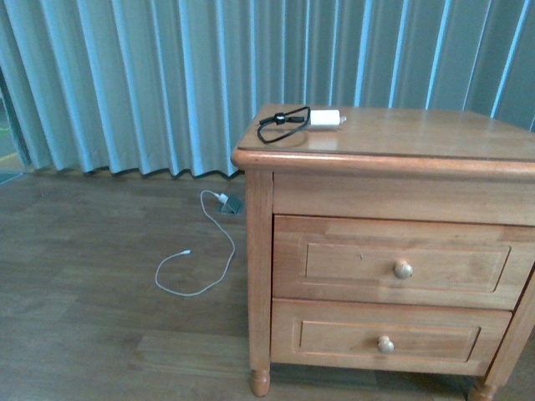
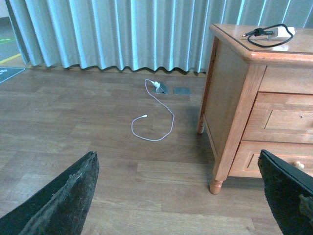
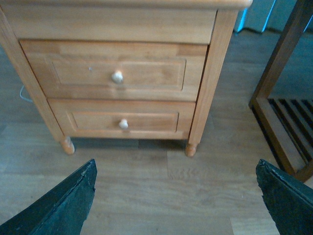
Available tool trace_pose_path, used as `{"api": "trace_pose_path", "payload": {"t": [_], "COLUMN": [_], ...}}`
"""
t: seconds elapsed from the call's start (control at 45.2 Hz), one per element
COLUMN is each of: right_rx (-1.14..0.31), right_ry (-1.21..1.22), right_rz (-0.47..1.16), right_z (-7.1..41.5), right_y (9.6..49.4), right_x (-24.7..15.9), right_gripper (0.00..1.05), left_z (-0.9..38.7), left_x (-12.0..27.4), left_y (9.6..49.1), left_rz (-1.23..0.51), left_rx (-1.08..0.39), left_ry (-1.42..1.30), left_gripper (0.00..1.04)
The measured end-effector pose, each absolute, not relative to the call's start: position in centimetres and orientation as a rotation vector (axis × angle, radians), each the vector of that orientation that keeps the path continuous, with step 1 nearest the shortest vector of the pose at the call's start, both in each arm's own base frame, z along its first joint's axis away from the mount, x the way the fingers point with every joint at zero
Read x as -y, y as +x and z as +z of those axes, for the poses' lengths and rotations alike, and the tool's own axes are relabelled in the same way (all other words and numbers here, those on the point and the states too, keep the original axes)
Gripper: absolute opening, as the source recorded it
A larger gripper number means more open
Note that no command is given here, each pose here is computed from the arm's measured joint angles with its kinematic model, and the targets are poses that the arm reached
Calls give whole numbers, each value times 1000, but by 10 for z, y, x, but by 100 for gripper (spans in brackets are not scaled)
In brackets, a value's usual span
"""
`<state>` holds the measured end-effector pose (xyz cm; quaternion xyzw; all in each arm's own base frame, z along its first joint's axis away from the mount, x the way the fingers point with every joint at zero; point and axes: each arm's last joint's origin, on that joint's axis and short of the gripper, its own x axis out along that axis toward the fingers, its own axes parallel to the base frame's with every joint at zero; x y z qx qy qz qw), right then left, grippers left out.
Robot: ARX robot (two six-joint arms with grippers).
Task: Put charger into drawer
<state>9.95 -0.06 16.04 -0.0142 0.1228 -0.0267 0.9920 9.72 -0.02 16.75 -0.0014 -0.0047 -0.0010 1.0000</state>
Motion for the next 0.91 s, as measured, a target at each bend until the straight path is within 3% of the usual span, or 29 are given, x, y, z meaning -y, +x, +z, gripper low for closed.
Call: {"api": "trace_pose_path", "payload": {"t": [0.442, 0.907], "right_rx": [-305, -307], "right_ry": [-23, -114], "right_rz": [12, 74], "right_z": [170, 159], "right_y": [136, 234], "right_x": [-5, -43], "right_gripper": [96, 96], "left_z": [168, 168], "left_x": [0, 0], "left_y": [97, 97], "left_rz": [-2, -2], "left_rx": [9, 9], "left_ry": [-3, -3], "left_gripper": [99, 99]}}
